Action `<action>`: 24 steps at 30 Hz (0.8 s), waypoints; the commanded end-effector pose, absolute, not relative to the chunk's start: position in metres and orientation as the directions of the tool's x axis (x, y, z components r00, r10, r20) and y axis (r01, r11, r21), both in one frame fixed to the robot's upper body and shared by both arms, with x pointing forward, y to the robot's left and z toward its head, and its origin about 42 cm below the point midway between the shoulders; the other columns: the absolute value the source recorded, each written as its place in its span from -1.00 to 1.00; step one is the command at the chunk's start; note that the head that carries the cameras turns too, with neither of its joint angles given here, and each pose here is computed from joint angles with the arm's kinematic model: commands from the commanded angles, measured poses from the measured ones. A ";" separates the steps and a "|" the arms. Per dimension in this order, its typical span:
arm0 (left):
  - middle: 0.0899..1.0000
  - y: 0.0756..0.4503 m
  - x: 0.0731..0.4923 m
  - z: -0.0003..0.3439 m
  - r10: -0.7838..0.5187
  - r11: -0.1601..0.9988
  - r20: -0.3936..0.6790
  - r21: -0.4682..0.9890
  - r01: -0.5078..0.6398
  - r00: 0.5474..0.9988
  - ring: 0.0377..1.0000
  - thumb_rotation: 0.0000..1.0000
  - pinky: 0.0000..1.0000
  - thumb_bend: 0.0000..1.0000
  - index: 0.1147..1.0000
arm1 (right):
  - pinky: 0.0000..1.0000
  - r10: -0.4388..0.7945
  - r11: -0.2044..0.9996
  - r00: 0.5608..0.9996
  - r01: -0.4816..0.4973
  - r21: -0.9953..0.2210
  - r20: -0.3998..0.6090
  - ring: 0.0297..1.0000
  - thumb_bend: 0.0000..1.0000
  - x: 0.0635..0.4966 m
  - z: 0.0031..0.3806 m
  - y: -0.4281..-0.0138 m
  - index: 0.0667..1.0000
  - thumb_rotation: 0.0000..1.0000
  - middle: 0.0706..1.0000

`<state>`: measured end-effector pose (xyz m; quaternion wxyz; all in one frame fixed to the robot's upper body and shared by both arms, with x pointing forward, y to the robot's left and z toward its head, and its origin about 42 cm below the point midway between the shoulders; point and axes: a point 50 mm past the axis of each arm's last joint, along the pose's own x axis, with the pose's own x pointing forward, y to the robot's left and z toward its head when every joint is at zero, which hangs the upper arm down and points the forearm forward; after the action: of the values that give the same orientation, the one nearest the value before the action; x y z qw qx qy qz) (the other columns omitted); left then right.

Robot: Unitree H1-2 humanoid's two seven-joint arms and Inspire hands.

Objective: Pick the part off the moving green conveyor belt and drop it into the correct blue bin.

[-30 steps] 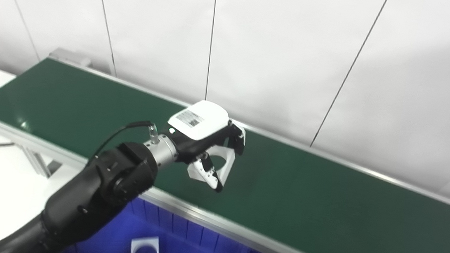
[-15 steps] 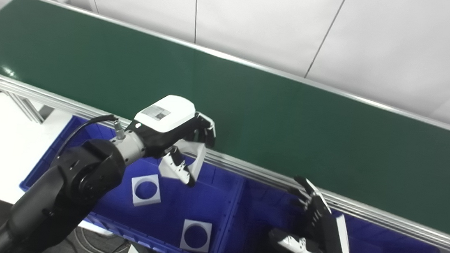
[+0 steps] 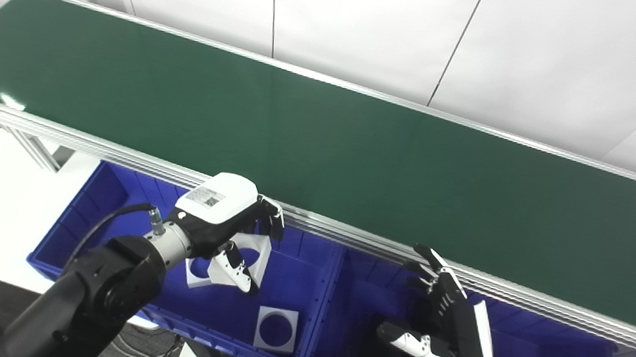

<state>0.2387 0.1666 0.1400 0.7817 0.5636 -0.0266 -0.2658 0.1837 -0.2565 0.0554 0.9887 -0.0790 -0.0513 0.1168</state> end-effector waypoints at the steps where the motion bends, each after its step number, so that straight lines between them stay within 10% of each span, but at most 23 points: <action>1: -0.06 0.165 0.242 0.144 -0.452 0.242 -0.184 0.917 0.318 0.873 -0.23 -1.00 -0.43 -0.07 0.00 | 0.40 0.250 0.959 0.955 -0.220 -0.181 0.161 0.56 1.00 0.185 0.067 -0.255 0.66 -0.15 0.75; 24: -0.07 0.174 0.255 0.082 -0.471 0.288 -0.039 0.938 0.196 0.881 -0.21 -1.00 -0.36 -0.06 -0.03 | 0.42 0.242 0.963 0.958 -0.218 -0.159 0.155 0.58 1.00 0.179 0.064 -0.249 0.65 -0.17 0.75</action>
<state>0.2488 0.1784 0.0693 0.7898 0.5649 -0.0897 -0.2216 0.1792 -0.2511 0.0526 0.9897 -0.0715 -0.0465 0.1146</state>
